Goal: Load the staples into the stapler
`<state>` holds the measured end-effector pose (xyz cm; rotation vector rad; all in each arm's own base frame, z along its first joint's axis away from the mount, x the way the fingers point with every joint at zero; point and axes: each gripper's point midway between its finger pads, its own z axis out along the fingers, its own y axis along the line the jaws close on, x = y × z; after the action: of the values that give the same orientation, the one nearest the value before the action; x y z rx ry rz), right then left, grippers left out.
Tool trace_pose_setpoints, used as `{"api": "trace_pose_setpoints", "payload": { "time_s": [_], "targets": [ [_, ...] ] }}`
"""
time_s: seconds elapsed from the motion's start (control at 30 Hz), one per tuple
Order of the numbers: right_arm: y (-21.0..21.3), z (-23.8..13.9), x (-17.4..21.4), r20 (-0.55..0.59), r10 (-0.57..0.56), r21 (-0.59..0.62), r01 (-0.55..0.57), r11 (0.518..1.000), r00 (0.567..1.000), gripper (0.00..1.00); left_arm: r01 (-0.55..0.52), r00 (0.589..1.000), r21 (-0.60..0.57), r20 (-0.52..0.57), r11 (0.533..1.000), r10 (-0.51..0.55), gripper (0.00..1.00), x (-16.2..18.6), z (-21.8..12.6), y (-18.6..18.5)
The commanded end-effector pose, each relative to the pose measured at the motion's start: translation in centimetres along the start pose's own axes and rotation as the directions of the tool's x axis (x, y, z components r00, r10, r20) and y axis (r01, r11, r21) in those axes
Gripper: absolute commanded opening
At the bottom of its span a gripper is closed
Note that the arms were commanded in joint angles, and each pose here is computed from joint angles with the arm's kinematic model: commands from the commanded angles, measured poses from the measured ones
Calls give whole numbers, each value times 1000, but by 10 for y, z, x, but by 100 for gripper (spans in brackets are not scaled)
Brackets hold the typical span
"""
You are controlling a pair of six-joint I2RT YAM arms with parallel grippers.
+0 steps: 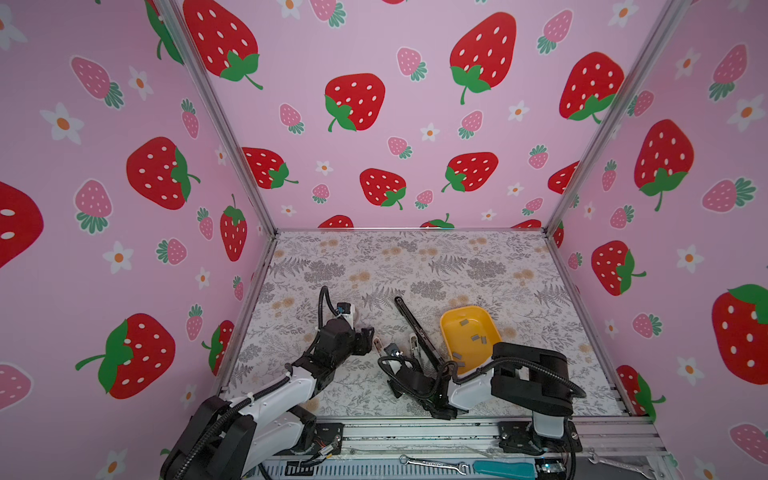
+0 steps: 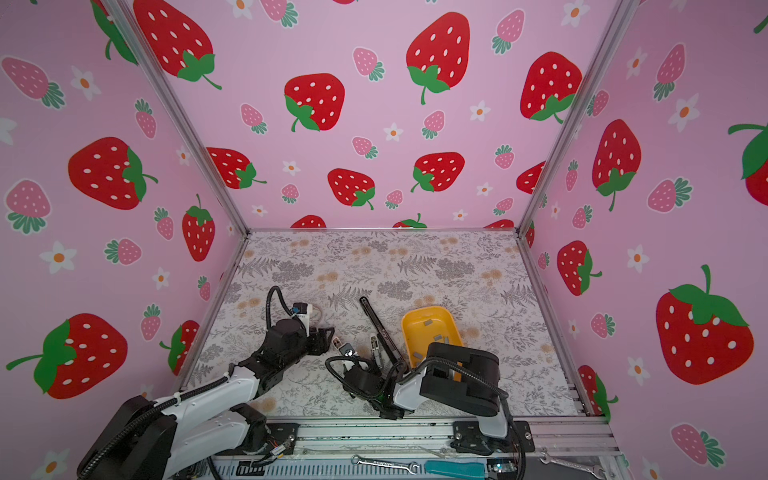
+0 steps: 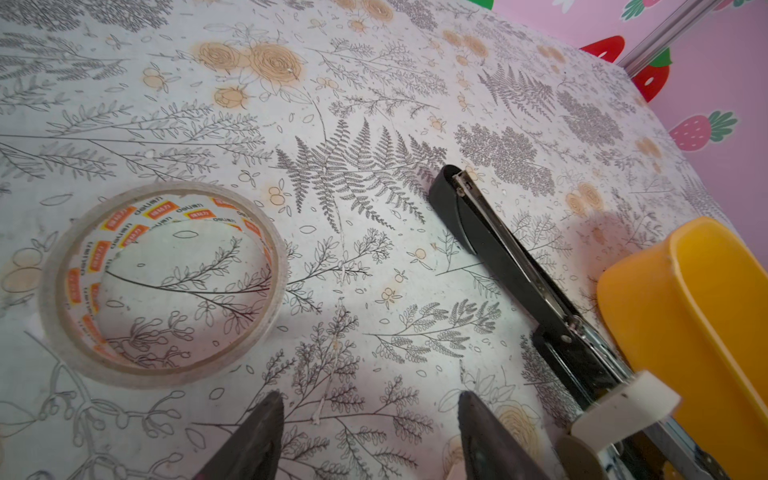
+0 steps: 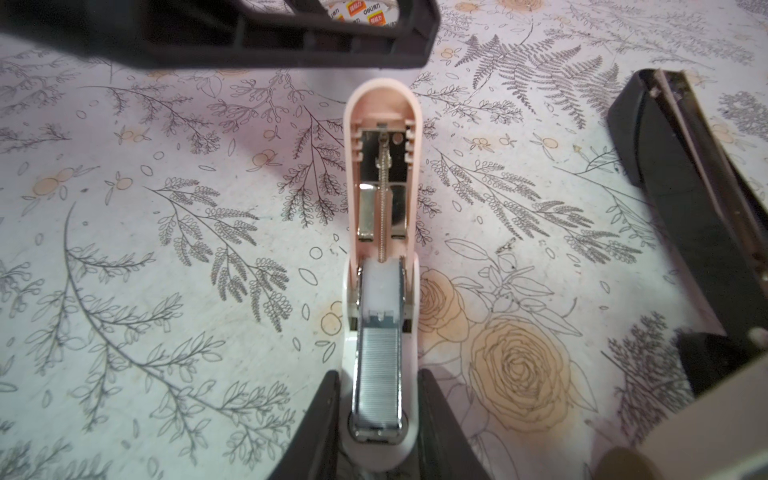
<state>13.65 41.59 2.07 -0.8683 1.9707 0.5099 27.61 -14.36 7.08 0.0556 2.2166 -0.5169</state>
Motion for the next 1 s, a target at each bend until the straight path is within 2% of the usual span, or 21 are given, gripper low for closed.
{"api": "trace_pose_setpoints", "payload": {
  "time_s": [0.0,0.2,0.47,0.67,0.77,0.83,0.87,0.97],
  "targets": [
    [12,-2,22,-53,-50,-63,47,997,997,20,-40,999,46,-18,998,41,63,4,0,-14],
    [14,-2,20,-43,-52,-76,49,996,998,20,-84,996,62,-21,995,85,57,11,-3,-22],
    [14,-2,18,-34,-53,-76,50,996,998,20,-138,990,184,-14,973,143,53,14,-10,-46],
    [10,-1,20,-37,-34,-71,31,997,999,20,-138,989,212,-23,967,147,47,14,-10,-53],
    [9,0,20,-36,-27,-72,24,997,999,19,-105,994,205,-1,973,108,50,9,-15,-52],
    [8,1,21,-38,-27,-69,25,997,999,20,-76,997,152,4,985,76,56,5,-18,-43],
    [8,1,21,-39,-26,-68,24,997,999,20,-63,998,121,1,991,63,64,3,-20,-38],
    [6,1,23,-39,-22,-67,19,998,999,20,-44,999,51,10,998,44,66,-5,-26,-28]
  ]
}}
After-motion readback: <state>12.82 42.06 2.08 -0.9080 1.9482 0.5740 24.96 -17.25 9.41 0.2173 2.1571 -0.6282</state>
